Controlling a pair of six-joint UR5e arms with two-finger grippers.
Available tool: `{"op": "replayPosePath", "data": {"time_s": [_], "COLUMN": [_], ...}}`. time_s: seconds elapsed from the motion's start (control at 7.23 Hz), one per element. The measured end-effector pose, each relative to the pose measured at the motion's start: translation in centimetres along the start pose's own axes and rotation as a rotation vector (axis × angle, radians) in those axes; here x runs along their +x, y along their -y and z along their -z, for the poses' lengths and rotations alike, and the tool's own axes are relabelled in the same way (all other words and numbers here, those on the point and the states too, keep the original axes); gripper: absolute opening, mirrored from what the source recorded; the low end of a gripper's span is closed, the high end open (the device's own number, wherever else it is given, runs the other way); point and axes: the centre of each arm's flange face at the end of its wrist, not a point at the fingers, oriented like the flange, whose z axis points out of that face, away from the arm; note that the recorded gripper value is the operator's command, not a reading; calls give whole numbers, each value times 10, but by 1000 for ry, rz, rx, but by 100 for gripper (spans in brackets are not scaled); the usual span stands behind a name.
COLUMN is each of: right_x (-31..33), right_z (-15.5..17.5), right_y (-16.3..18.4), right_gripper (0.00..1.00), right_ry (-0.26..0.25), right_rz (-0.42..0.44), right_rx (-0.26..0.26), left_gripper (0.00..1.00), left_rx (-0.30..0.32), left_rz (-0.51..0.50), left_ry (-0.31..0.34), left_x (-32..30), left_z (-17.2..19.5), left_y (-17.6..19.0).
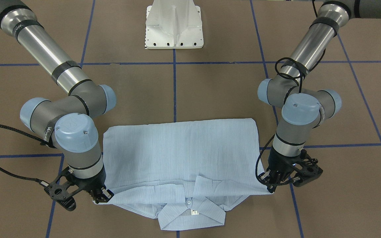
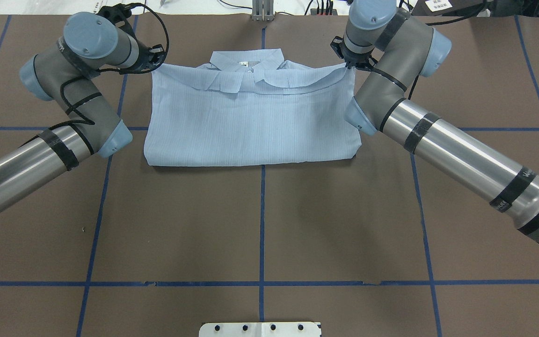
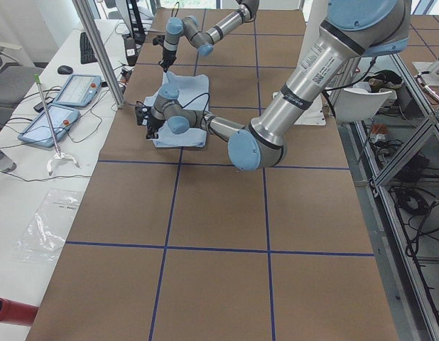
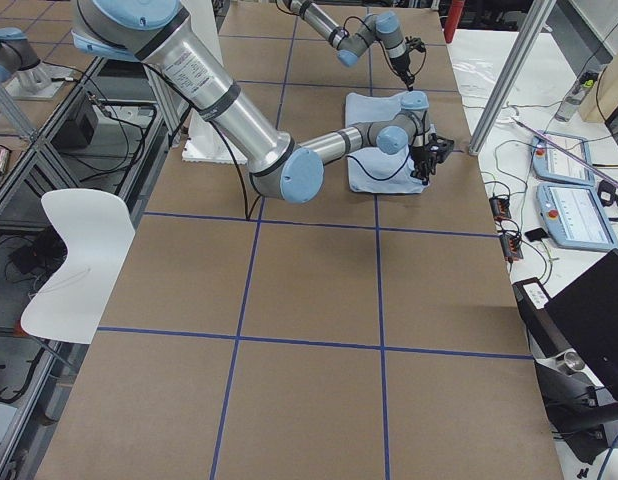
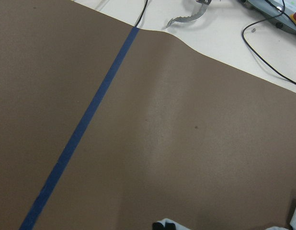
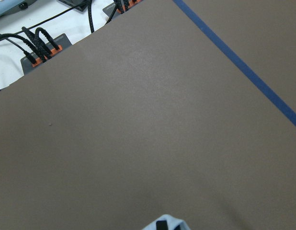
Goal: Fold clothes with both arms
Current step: 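Release the hem near the collar and raise both grippers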
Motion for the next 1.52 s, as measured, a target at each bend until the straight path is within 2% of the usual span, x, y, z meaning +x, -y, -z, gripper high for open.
{"op": "replayPosePath", "data": {"time_s": [0.41, 0.55, 0.69, 0.83, 0.97, 1.24, 1.52], "right_x": [-1, -1, -1, -2, -4, -9, 18], "right_z": [-9, -10, -10, -11, -10, 6, 36], "right_y": [-7, -9, -11, -13, -15, -17, -29], "right_gripper": [0, 0, 28, 85, 100, 100, 100], "right_ry": [11, 12, 13, 13, 16, 45, 94], "right_rz": [11, 13, 15, 17, 18, 21, 30], "right_rx": [-7, -8, -10, -11, -12, -12, -30], "left_gripper": [0, 14, 23, 28, 31, 34, 34], "left_rx": [-1, -2, -3, -3, -3, 15, 38], "left_rz": [-35, -39, -40, -41, -41, -50, -44], "left_ry": [13, 18, 20, 21, 18, -54, -119], "left_x": [-12, -15, -17, -19, -24, -53, -69], "left_z": [-6, -7, -8, -9, -9, -2, 13], "left_y": [-1, -1, -2, -2, -3, -6, 3]}}
